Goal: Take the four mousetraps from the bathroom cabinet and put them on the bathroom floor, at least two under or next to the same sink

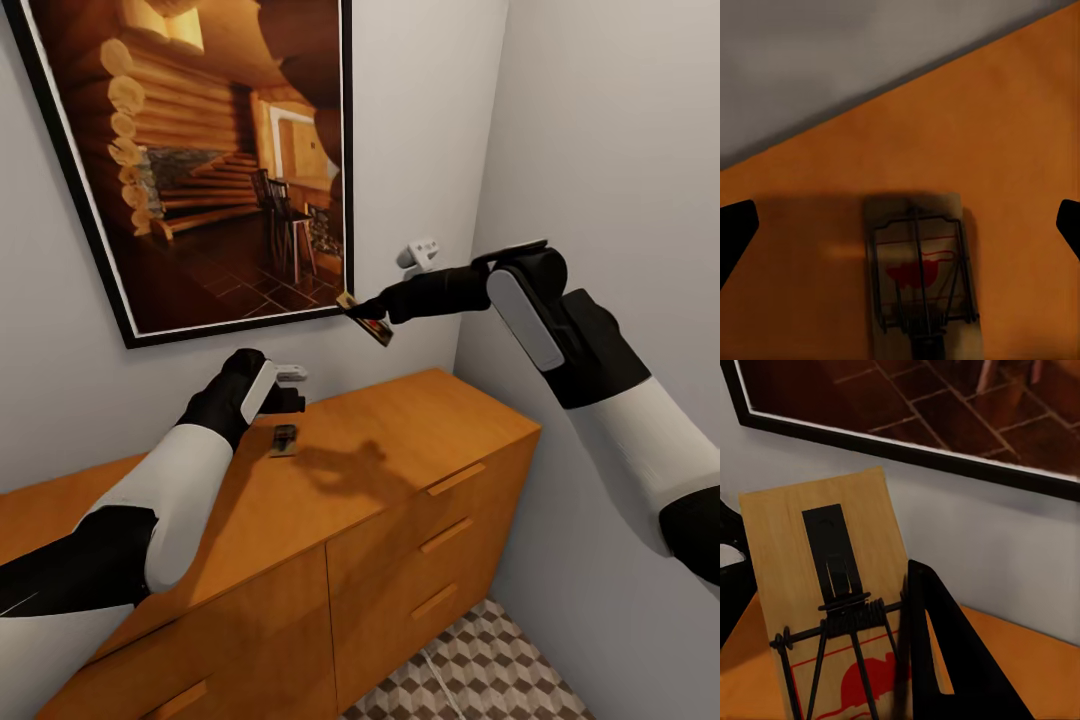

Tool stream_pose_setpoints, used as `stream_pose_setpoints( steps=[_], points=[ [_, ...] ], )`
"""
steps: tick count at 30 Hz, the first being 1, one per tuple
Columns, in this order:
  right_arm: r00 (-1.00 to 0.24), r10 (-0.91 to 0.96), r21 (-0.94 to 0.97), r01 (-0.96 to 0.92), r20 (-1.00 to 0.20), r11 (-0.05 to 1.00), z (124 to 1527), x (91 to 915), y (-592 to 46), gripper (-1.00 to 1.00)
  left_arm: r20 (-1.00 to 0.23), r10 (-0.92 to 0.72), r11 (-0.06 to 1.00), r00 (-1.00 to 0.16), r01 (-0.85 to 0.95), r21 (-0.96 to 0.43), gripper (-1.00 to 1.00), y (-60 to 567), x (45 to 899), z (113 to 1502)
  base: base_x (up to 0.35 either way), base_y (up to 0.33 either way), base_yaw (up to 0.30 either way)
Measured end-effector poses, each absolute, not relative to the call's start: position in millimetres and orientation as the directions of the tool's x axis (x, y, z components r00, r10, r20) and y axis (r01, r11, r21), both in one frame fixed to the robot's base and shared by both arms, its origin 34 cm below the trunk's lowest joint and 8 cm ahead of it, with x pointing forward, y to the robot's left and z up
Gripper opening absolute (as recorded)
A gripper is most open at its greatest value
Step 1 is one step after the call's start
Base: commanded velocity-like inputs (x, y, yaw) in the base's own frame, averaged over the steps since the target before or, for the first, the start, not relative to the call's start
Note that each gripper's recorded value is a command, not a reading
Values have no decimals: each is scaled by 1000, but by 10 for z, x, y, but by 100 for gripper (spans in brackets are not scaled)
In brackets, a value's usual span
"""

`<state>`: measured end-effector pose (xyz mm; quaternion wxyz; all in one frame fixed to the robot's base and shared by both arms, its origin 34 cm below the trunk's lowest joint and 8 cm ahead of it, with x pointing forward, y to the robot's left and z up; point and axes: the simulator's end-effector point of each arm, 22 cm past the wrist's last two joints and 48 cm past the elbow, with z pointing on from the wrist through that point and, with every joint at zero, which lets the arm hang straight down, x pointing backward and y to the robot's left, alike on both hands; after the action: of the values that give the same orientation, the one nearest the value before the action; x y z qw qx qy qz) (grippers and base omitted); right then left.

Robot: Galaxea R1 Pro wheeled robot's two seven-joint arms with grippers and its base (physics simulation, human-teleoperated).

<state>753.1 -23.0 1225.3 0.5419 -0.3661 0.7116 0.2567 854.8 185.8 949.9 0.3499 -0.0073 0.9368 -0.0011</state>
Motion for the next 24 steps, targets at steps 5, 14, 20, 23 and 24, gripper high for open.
stream_pose_setpoints(
  steps=[5, 14, 20, 23, 24],
  points=[
    [-151, -259, -33, -806, -954, 591, 12177, 7510, -176, -100, -654, -14, 1000, -756, -13, -5, 100, 1866, 8546, 9490, 0, 0, 0],
    [-159, -270, -30, -811, -950, 584, 12097, 7493, -132, -100, -654, -12, 1000, -756, -12, -4, 100, 1857, 8545, 9489, 0, 0, 0],
    [-160, -270, -30, -811, -949, 584, 12093, 7493, -132, -100, -654, -12, 1000, -756, -12, -4, 100, 1857, 8546, 9492, 0, 0, 0],
    [-160, -270, -30, -811, -949, 584, 12092, 7493, -131, -100, -654, -12, 1000, -756, -12, -4, 100, 1857, 8546, 9492, 0, 0, 0],
    [-160, -270, -30, -811, -949, 584, 12092, 7493, -131, -100, -654, -12, 1000, -756, -12, -4, 100, 1857, 8546, 9492, 0, 0, 0]
  ],
)
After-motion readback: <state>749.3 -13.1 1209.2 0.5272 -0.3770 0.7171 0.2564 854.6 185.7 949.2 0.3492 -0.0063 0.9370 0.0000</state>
